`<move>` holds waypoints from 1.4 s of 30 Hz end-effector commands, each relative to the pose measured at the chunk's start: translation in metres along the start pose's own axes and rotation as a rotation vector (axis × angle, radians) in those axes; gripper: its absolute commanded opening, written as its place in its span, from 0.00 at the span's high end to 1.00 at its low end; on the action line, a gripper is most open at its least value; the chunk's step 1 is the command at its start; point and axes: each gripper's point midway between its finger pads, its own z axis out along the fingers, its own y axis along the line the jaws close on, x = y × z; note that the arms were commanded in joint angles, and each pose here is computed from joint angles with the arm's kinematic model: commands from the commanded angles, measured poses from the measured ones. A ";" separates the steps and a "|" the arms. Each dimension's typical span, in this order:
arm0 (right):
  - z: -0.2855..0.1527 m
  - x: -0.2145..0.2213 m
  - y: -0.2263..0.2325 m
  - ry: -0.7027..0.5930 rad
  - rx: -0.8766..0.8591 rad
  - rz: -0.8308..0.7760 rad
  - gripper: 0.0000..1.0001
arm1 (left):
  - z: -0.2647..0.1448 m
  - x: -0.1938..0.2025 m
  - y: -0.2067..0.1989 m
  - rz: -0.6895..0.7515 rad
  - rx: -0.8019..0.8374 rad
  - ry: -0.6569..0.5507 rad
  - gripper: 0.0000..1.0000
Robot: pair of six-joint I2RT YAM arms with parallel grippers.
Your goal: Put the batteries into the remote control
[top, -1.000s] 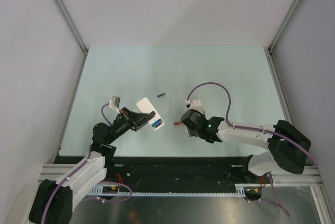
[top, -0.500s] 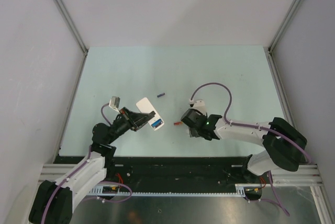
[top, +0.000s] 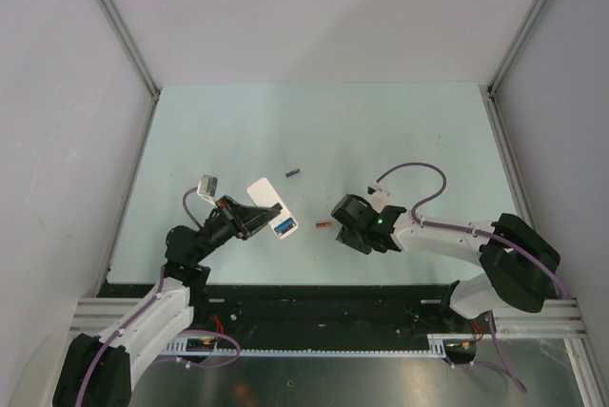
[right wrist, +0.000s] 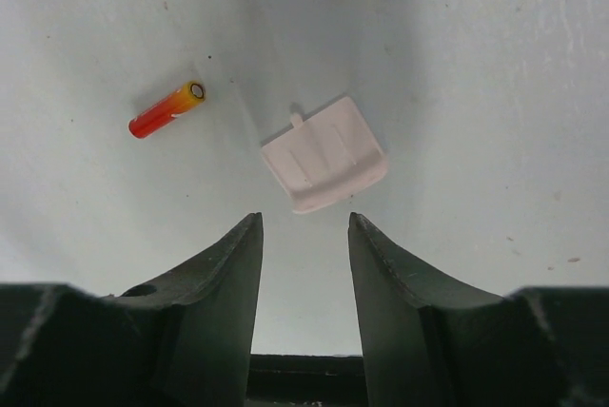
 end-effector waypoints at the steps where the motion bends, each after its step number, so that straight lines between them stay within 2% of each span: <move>1: -0.002 -0.003 -0.003 -0.011 0.030 0.159 0.55 | -0.030 0.033 0.053 -0.095 -0.105 0.040 1.00; 18: 0.027 0.009 -0.027 0.077 0.111 0.236 0.66 | -0.027 0.030 0.055 -0.090 -0.118 0.037 1.00; 26: 0.035 0.010 -0.034 0.095 0.127 0.182 0.89 | -0.025 0.029 0.059 -0.088 -0.137 0.037 1.00; 28: 0.035 0.005 -0.038 0.092 0.132 0.147 0.95 | -0.024 0.028 0.060 -0.088 -0.142 0.037 1.00; 31: 0.036 -0.008 -0.042 0.081 0.110 0.051 1.00 | -0.023 0.028 0.060 -0.084 -0.145 0.038 1.00; 37: 0.035 -0.053 -0.061 0.039 0.167 -0.228 1.00 | -0.022 0.027 0.062 -0.078 -0.150 0.036 1.00; 42: 0.041 -0.087 -0.066 -0.008 0.232 -0.313 1.00 | -0.021 0.024 0.064 -0.075 -0.158 0.023 1.00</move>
